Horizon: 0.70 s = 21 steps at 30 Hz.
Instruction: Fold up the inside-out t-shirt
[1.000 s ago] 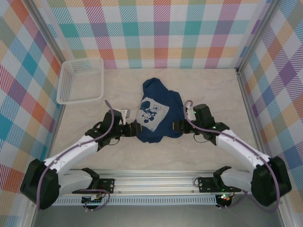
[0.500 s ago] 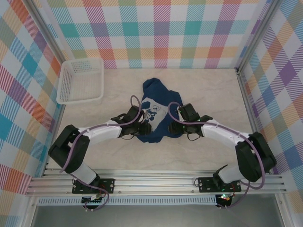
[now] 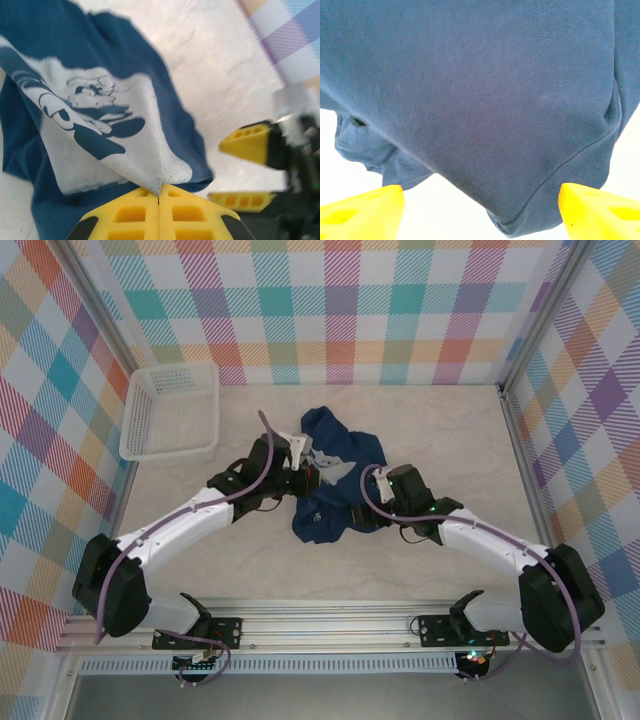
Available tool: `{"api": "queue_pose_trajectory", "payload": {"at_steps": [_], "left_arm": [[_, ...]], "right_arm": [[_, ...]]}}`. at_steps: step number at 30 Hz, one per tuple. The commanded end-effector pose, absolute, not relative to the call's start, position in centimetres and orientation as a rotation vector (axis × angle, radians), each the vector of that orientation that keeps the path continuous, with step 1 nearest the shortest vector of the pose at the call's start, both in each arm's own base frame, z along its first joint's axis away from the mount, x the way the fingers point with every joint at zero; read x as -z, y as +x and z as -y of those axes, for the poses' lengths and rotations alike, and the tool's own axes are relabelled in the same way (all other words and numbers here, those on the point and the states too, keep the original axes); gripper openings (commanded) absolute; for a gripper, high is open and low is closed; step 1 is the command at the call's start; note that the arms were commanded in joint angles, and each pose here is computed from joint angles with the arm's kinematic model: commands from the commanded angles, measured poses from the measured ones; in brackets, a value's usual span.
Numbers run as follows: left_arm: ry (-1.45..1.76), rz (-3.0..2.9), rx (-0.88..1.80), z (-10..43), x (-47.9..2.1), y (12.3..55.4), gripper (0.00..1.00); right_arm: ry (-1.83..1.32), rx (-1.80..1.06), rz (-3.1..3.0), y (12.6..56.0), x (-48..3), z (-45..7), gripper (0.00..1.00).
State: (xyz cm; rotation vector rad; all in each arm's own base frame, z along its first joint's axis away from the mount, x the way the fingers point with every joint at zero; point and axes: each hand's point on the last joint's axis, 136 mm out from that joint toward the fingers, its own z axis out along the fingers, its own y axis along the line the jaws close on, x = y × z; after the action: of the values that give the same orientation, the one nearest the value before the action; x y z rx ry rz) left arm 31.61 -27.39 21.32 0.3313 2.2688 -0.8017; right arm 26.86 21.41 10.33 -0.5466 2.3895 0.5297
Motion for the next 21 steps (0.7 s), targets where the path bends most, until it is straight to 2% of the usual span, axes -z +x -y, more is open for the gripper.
{"api": "queue_pose_trajectory", "payload": {"at_steps": [1, 7, 11, 12, 14, 17, 19, 21], "left_arm": [[0.331, -2.273, 0.851, 27.1, -22.6, 31.3, 0.00], [0.322, -2.257, 0.865, 26.8, -23.6, 31.5, 0.00], [0.315, -2.251, 0.861, 26.4, -23.8, 31.6, 0.00], [0.309, -2.245, 0.858, 26.2, -24.0, 31.8, 0.00], [0.291, -2.242, 0.843, 25.6, -24.0, 32.0, 0.00], [0.230, -2.283, 0.748, 23.6, -22.7, 32.5, 0.00], [0.183, -2.302, 0.616, 21.9, -21.6, 33.4, 0.00], [0.154, -2.313, 0.486, 20.4, -20.5, 34.3, 0.00]], "right_arm": [[-0.703, -0.545, -2.226, 26.9, -11.7, -23.6, 0.82], [-0.736, -0.463, -2.132, 29.5, -11.5, -24.8, 0.83], [-0.747, -0.419, -2.128, 32.0, -9.9, -26.2, 0.77], [-0.746, -0.403, -2.134, 32.5, -9.6, -26.3, 0.72], [-0.725, -0.355, -2.145, 33.5, -9.6, -26.3, 0.48], [-0.747, -0.452, -2.126, 32.3, -11.5, -26.8, 0.20], [-0.763, -0.602, -2.136, 30.4, -12.7, -27.2, 0.08], [-0.765, -0.755, -2.142, 28.5, -14.2, -27.3, 0.01]]}}
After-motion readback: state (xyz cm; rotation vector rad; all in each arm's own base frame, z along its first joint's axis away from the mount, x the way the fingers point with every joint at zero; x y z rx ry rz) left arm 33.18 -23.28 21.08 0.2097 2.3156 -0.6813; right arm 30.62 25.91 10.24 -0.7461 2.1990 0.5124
